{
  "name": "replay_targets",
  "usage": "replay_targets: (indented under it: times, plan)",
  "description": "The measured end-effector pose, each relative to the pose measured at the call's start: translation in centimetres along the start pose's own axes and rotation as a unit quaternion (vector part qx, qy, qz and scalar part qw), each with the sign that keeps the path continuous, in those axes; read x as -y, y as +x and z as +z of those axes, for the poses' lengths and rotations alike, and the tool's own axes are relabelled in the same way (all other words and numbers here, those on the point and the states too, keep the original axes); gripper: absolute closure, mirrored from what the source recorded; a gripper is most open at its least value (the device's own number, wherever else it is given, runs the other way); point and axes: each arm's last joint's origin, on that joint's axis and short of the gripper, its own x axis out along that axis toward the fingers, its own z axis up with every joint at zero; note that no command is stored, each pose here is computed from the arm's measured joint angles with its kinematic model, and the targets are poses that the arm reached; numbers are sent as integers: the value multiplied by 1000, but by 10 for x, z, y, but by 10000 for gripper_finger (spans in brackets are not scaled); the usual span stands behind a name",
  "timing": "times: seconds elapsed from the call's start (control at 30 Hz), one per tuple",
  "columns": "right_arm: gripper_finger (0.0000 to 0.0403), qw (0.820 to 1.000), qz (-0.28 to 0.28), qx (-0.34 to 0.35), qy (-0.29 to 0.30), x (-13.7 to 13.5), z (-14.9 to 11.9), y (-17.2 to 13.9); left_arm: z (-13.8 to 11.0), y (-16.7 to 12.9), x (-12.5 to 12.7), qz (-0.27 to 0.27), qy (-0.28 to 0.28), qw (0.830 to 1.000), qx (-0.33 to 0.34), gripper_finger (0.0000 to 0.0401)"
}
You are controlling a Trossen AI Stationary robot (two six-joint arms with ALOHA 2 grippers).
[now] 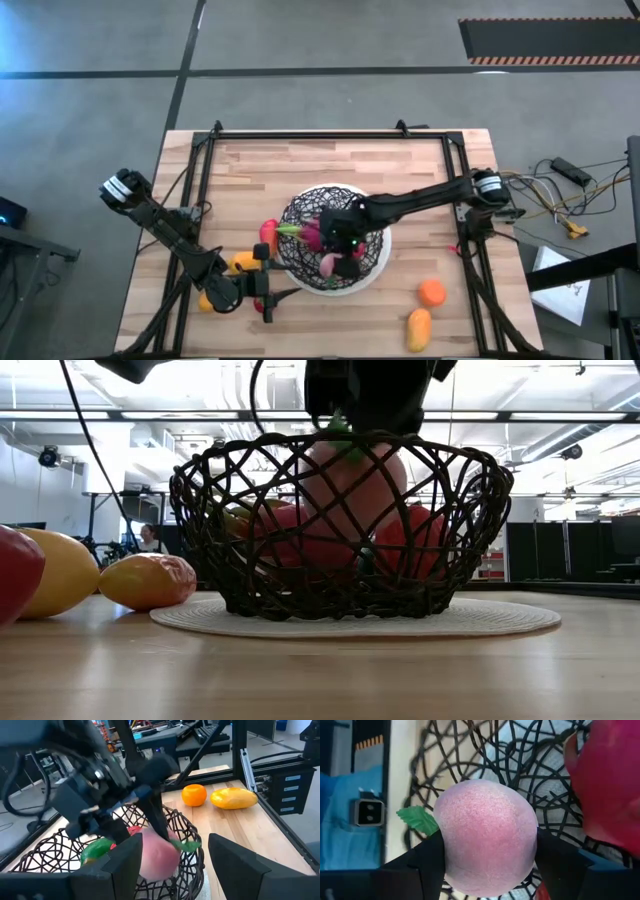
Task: Build produce basket
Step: Put the peach into the basket, then put the orange into the basket
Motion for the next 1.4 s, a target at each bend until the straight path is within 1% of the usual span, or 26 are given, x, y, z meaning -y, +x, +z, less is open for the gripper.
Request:
replay_targets:
  times: [0.17, 0.37, 0.53, 0.63, 0.77, 0.83, 0.9, 1.03, 1.13, 1.2, 1.27, 1.33, 1.4]
  plan:
    - [149, 1000, -3, -10, -8, 6, -1, 9, -1, 0, 0, 0, 1, 1000, -1, 189]
    - [102, 1000, -21, -1, -7, 10, 1, 5, -1, 0, 0, 0, 0, 1000, -1, 189]
    - [77, 998, -55, 16, -14, 10, 3, -3, -1, 0, 0, 0, 0, 1000, -1, 189]
    - [76, 996, -78, 29, -27, 6, 3, -12, -1, 0, 0, -1, 0, 1000, 0, 189]
    - [76, 991, -109, 66, -41, -6, 4, -34, -2, 0, 0, -1, 1, 1000, -1, 189]
    - [76, 986, -131, 88, -49, -18, 2, -45, -3, 0, 1, -1, 3, 1000, -3, 189]
    - [76, 979, -159, 112, -65, -36, -2, -55, -3, 1, 2, -2, 5, 1000, -4, 189]
    - [76, 958, -210, 162, -111, -82, -16, -68, -5, 2, 3, -2, 7, 1000, -7, 189]
    - [76, 944, -230, 181, -151, -119, -34, -67, -5, 2, 3, -2, 7, 1000, -7, 189]
    - [76, 938, -233, 185, -175, -142, -49, -61, -5, 2, 4, -2, 6, 1000, -6, 189]
    - [76, 936, -223, 182, -205, -164, -66, -54, -4, 2, 4, -2, 5, 1000, -5, 189]
    - [76, 933, -212, 175, -231, -183, -84, -44, -4, 2, 4, -2, -1, 1000, -5, 189]
    - [76, 932, -203, 172, -246, -198, -103, -31, -3, 2, 3, -2, -11, 1000, -4, 189]
